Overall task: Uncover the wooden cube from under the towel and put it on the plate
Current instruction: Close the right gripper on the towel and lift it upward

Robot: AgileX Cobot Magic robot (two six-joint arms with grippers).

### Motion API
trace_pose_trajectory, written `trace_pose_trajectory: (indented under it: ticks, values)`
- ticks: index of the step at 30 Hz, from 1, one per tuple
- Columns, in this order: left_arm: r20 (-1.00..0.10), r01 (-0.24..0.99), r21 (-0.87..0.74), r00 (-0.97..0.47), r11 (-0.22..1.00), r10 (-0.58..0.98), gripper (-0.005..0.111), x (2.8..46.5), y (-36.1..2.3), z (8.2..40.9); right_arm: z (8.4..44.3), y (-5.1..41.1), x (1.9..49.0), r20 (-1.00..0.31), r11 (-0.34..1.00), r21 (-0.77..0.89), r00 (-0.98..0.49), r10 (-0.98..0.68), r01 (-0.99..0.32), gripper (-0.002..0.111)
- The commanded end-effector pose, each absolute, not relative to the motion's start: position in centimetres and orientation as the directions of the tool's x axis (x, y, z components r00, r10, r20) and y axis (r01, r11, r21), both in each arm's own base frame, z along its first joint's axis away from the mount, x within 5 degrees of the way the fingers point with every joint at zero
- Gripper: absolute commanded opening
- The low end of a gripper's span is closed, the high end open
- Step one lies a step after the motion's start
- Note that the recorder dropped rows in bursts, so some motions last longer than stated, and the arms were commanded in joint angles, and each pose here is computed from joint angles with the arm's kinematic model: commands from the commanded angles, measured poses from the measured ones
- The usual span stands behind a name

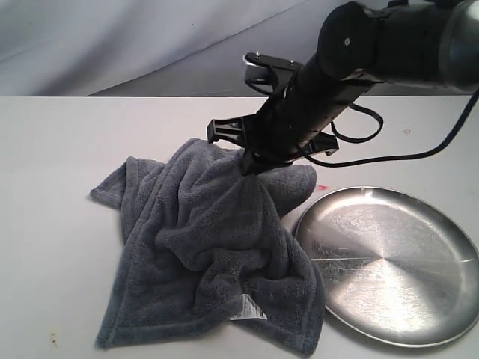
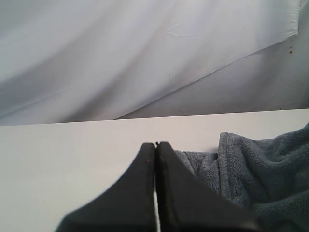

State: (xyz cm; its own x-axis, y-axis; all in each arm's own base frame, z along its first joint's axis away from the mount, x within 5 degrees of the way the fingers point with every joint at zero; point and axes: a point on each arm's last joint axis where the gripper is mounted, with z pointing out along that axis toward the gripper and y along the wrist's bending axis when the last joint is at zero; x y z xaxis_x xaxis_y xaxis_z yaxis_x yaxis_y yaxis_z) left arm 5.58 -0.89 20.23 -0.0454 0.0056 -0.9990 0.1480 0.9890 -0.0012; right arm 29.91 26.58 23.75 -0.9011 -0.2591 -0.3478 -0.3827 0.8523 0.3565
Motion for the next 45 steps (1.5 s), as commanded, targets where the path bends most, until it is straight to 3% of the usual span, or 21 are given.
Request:
trace_pose_trajectory:
  ticks: [1, 24, 32, 45]
  values:
    - [-0.999, 0.152, -0.005, -0.043, 0.988, 0.001, 0.0, 5.6, -0.9, 20.1, 26.2, 26.3, 29.1, -0.394, 0.833, 0.386, -0.887, -0.241, -0.398, 0.0]
    - [-0.999, 0.152, -0.005, -0.043, 0.988, 0.001, 0.0, 5.6, -0.9, 20.1, 37.4, 23.1, 24.1, -0.593, 0.712, 0.513, -0.798, -0.109, -0.479, 0.0]
    - [-0.999, 0.152, -0.005, -0.043, 0.988, 0.001, 0.0, 5.6, -0.9, 20.1, 41.7, 21.1, 22.1, -0.714, 0.67, 0.515, -0.7, -0.008, -0.534, 0.0]
    - [-0.999, 0.152, -0.005, -0.043, 0.988, 0.001, 0.0, 5.6, -0.9, 20.1, 44.6, 18.8, 20.0, -0.804, 0.668, 0.448, -0.595, 0.011, -0.594, 0.0]
